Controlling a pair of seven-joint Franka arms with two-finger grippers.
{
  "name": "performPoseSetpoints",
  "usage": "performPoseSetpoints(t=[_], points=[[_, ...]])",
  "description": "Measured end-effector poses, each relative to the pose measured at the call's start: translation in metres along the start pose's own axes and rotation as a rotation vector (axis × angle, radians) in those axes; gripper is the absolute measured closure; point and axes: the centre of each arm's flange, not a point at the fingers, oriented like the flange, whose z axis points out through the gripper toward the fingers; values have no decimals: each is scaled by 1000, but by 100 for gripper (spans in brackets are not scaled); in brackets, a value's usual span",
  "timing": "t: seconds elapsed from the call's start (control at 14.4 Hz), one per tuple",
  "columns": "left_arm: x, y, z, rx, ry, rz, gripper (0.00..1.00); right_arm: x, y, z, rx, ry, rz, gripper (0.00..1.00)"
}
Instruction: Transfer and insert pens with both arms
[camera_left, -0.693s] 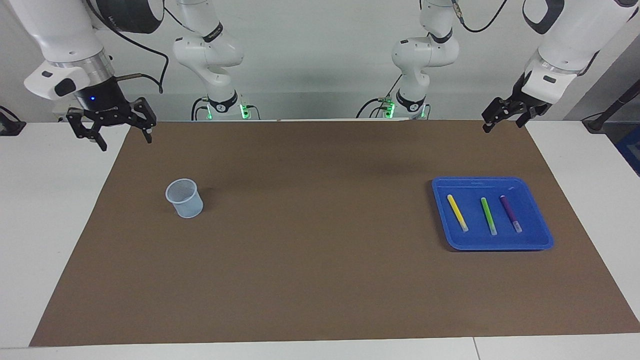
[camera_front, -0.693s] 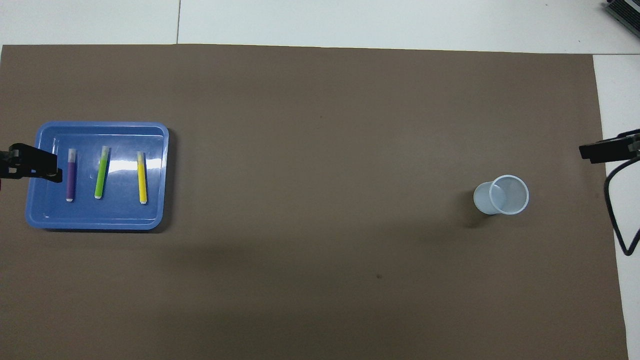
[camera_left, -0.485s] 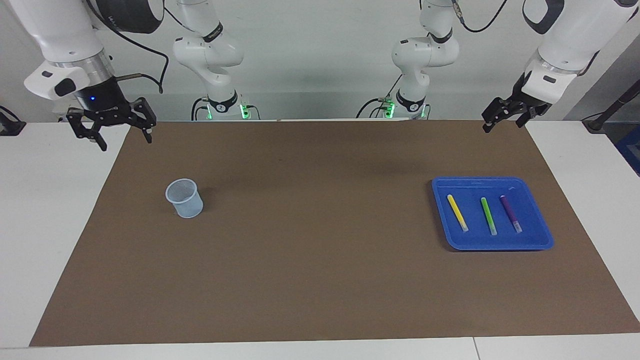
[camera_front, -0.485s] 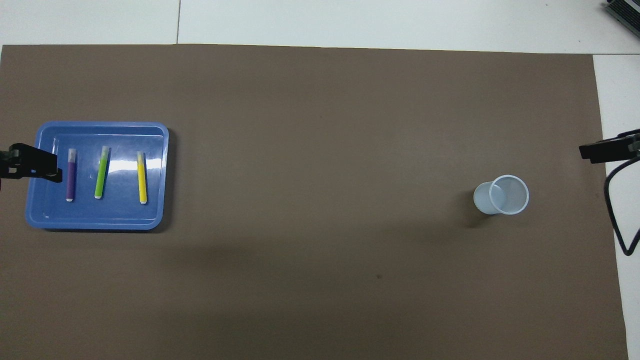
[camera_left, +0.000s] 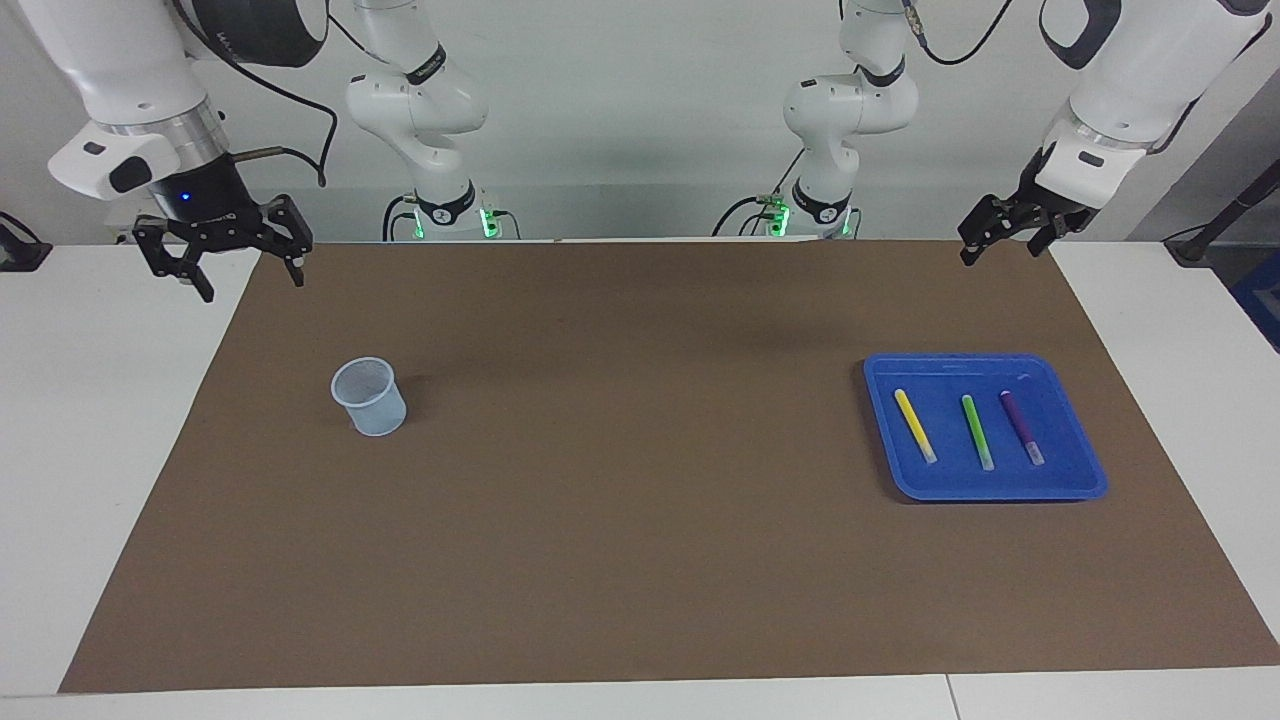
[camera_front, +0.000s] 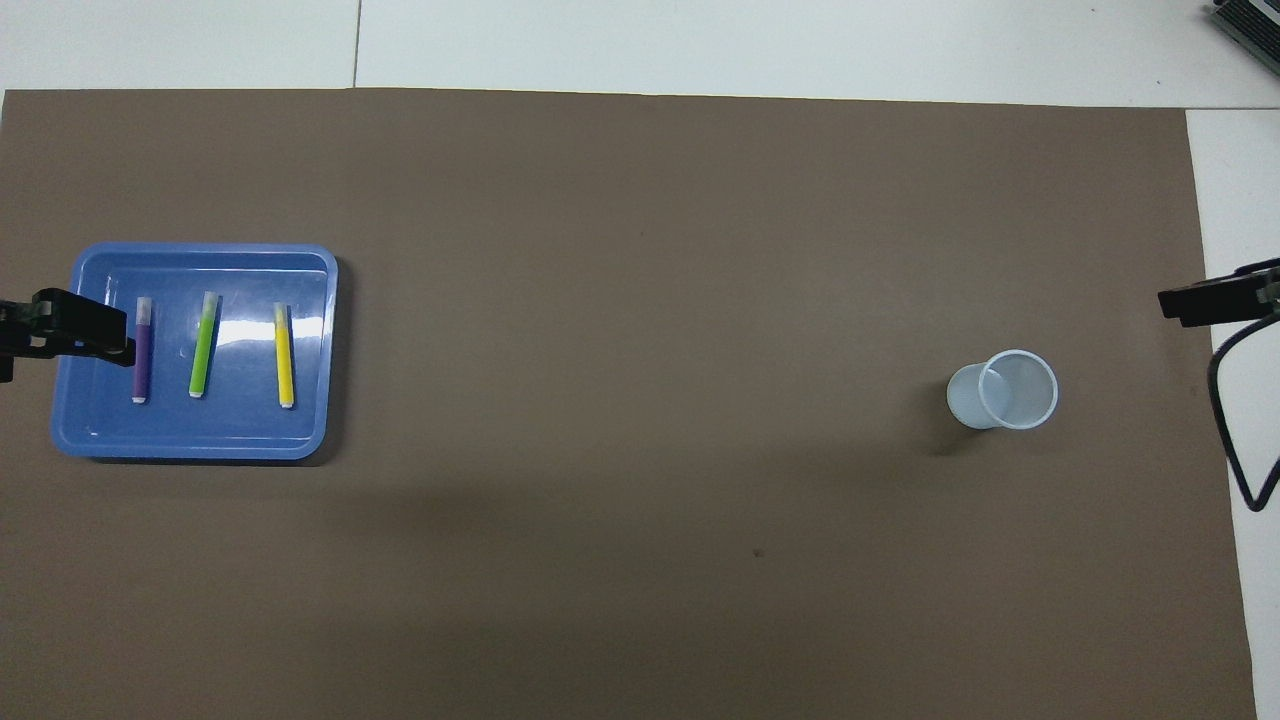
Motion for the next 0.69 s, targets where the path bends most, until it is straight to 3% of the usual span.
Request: performPoseSetpoints(t=[0.69], points=[[0, 0, -1, -2, 19, -1, 0, 0, 0, 0, 0, 0, 0, 0]])
